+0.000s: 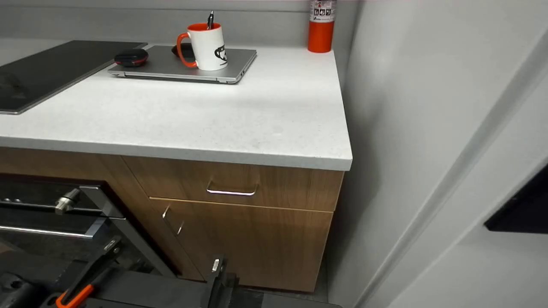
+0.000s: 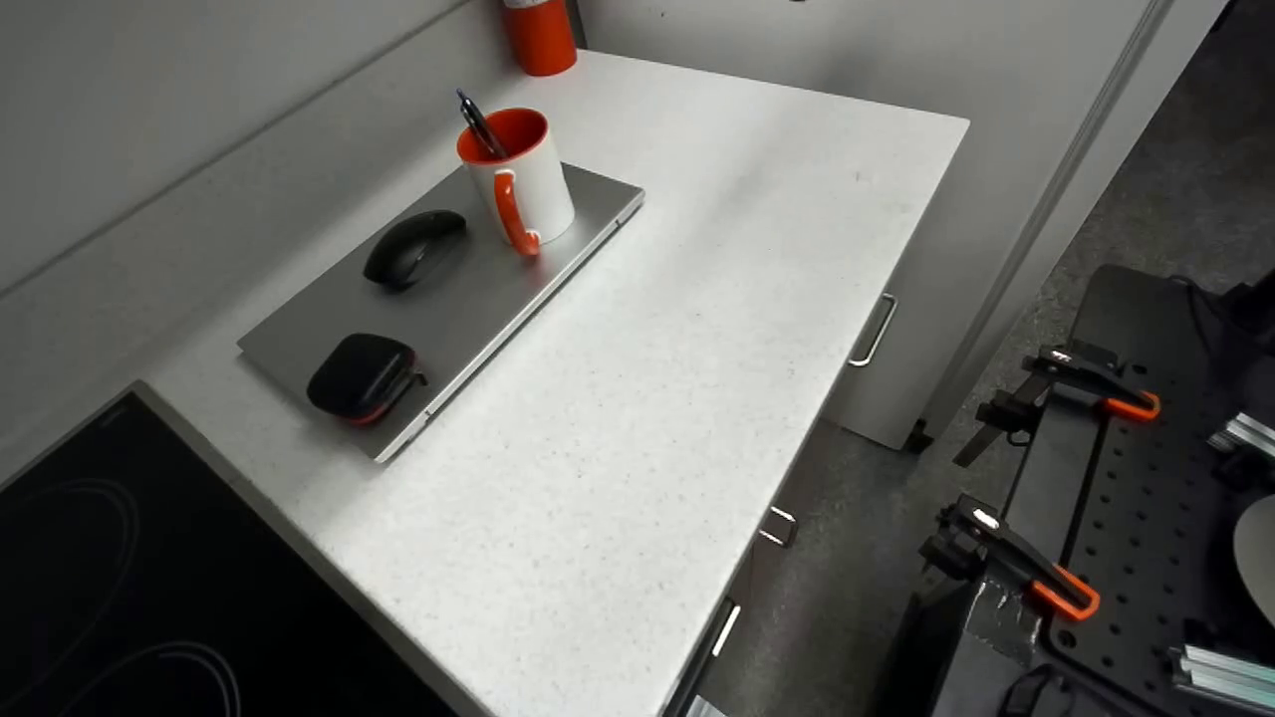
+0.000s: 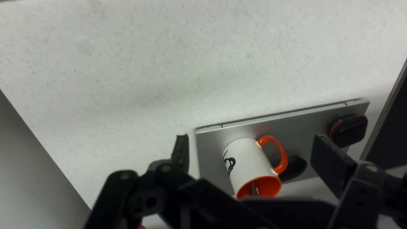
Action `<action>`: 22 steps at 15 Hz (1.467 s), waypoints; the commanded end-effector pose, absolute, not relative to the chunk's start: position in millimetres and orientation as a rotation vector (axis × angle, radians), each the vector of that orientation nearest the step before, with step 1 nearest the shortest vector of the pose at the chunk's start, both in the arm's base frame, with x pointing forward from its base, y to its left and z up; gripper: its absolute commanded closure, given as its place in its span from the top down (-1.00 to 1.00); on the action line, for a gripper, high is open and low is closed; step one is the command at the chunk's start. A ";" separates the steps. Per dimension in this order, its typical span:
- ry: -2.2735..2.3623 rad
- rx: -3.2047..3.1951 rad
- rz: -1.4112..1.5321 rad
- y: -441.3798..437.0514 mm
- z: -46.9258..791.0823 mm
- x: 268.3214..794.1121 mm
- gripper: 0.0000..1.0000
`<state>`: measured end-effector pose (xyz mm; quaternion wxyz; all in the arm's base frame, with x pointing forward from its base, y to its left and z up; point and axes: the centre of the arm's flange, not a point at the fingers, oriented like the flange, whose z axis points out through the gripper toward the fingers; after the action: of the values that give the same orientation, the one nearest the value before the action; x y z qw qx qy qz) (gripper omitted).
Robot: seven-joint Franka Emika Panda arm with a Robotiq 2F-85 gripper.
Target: Take the pen from the white and orange cup and put it on the table
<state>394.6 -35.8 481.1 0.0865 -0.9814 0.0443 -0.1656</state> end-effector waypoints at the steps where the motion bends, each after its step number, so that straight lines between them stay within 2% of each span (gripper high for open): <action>1: 0.218 -2.873 -0.623 -17.8 456.7 465.2 1.00; 6: 0.266 -2.886 -0.650 -0.4 441.1 515.9 1.00; 7: 0.224 -2.903 -0.647 -4.8 438.4 485.7 1.00; 10: 0.230 -2.908 -0.633 -1.6 433.2 504.1 1.00; 20: 0.230 -2.906 -0.640 -1.7 435.4 506.3 1.00; 22: 0.239 -2.889 -0.699 0.9 431.2 521.9 1.00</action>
<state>506.6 -1.6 435.2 0.0782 -0.9704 0.0769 -0.2151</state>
